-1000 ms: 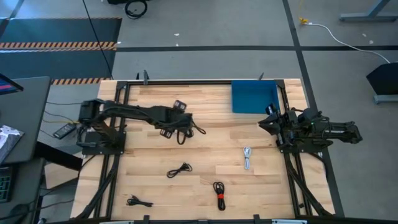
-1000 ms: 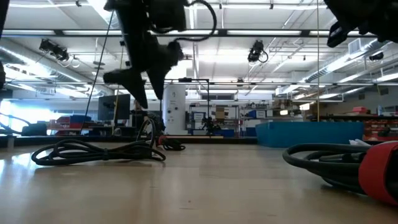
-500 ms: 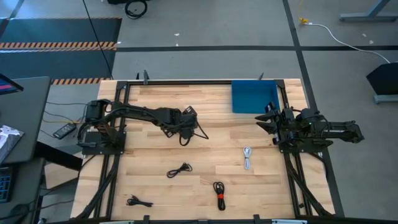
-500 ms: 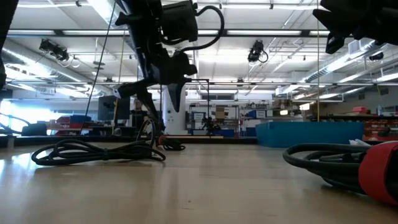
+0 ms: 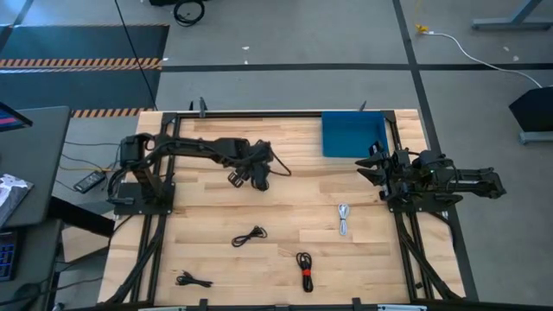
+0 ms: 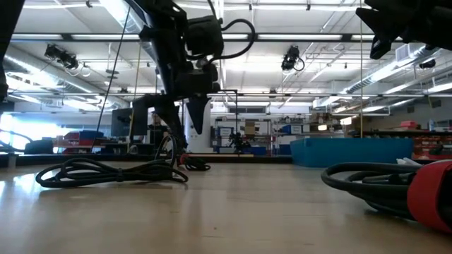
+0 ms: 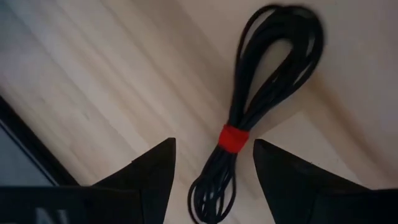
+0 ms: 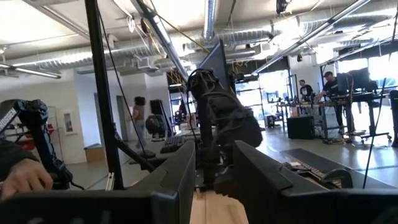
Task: Pick and place USB-C Cables
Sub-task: Put the black charger cable into the blue bin
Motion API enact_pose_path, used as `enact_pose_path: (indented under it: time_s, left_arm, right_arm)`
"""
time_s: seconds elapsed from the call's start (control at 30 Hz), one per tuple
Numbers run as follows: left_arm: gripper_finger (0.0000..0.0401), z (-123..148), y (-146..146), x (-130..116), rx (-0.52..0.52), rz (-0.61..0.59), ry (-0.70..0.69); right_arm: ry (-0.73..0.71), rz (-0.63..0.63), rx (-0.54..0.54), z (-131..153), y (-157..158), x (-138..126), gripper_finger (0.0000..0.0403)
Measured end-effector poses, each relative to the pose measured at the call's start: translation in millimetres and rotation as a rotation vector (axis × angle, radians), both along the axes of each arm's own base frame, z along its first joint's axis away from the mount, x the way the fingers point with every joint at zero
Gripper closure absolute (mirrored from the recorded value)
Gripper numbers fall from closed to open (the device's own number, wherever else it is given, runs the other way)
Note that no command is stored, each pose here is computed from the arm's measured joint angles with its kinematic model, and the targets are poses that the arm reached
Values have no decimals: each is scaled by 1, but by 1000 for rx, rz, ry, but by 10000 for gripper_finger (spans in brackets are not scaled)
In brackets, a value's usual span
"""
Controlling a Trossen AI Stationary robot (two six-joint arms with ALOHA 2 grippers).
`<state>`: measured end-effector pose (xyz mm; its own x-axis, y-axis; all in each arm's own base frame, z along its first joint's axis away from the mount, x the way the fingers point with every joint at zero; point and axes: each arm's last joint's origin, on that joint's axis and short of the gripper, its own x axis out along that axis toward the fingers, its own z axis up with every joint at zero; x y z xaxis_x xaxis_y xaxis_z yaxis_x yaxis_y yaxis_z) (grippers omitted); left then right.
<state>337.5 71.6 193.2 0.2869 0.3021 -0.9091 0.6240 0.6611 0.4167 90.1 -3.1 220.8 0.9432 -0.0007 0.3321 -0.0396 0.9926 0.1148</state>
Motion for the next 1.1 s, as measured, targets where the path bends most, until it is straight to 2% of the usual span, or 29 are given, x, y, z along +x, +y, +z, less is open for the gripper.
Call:
enact_pose_path:
  time_s: [0.23,0.6,0.93,1.1]
  left_arm:
    - [179,0,13,-1,-17,1,-15]
    - [176,2,15,2,-37,19,-70]
    - [176,-4,13,-10,-84,24,61]
    - [176,-24,14,-3,-90,14,106]
  right_arm:
    - [-3,0,-1,0,0,0,286]
    - [-21,0,-2,2,0,-1,286]
    - [-22,6,14,2,0,-1,286]
    - [-30,9,21,3,0,-1,286]
